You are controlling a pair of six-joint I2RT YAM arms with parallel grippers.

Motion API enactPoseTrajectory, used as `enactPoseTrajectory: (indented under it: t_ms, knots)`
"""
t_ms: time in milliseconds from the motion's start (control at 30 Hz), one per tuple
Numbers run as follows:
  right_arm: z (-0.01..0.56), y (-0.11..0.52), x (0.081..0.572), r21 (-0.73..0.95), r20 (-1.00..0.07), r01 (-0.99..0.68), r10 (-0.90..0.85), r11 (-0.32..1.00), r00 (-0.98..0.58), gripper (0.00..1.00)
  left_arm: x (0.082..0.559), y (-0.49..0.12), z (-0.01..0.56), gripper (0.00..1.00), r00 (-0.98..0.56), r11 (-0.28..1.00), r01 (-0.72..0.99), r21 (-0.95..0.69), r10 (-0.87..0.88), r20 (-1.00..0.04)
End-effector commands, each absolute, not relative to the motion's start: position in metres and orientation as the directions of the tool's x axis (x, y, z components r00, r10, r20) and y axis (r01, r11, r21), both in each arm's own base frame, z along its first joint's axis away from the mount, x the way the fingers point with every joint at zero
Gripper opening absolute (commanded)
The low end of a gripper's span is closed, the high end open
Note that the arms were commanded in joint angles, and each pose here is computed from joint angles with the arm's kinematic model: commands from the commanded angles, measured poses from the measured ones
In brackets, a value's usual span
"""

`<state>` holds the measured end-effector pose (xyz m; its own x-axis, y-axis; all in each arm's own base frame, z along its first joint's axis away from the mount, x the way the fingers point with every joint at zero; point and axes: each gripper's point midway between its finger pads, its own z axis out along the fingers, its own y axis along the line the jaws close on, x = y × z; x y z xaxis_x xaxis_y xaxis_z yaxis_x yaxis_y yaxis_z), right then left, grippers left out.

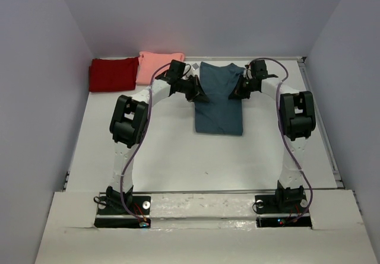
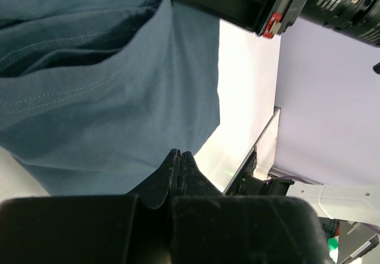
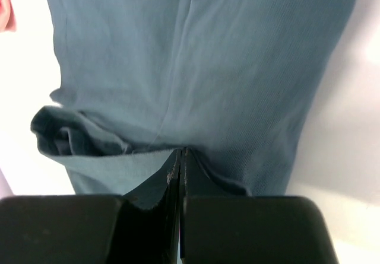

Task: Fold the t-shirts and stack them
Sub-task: Fold the folded rectangular tshirt in 1/3 of the way

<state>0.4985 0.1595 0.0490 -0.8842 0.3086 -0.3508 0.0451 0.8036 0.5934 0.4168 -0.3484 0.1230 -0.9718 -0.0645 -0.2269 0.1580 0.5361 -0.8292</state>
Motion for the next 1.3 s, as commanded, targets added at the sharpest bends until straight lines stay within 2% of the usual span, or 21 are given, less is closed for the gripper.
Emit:
enactPoseTrajectory:
  t_ms: [0, 233, 533, 667, 900, 1033, 1267]
  knots:
    - [0.066, 0.155, 0.535, 0.555, -0.487, -0.018, 0.307, 0.832, -0.818, 0.00, 0.408, -0.347, 0.157, 0.00, -0.961, 0.491, 0.216, -0.844, -0.048, -0.273]
    - [0.054, 0.156, 0.540, 0.556, -0.477, -0.010, 0.310, 0.831, -0.822, 0.00, 0.406, -0.345, 0.151, 0.00, -0.963, 0.498, 0.212, -0.841, -0.039, -0.266]
    - [0.115, 0.157, 0.527, 0.574, -0.540, -0.070, 0.313, 0.816, -0.781, 0.00, 0.413, -0.349, 0.133, 0.00, -0.968, 0.510, 0.203, -0.836, -0.026, -0.251]
    - [0.162, 0.159, 0.507, 0.590, -0.574, -0.113, 0.317, 0.799, -0.755, 0.00, 0.425, -0.354, 0.121, 0.00, -0.965, 0.515, 0.212, -0.830, -0.023, -0.261]
    - [0.210, 0.163, 0.454, 0.637, -0.569, -0.162, 0.317, 0.754, -0.759, 0.00, 0.448, -0.361, 0.081, 0.00, -0.966, 0.539, 0.213, -0.815, -0.012, -0.260]
    - [0.208, 0.164, 0.422, 0.663, -0.519, -0.138, 0.319, 0.736, -0.793, 0.00, 0.459, -0.361, 0.061, 0.00, -0.967, 0.554, 0.211, -0.805, -0.003, -0.255]
    - [0.188, 0.166, 0.375, 0.666, -0.444, -0.089, 0.298, 0.740, -0.845, 0.00, 0.484, -0.354, 0.061, 0.00, -0.952, 0.578, 0.214, -0.787, -0.058, -0.302]
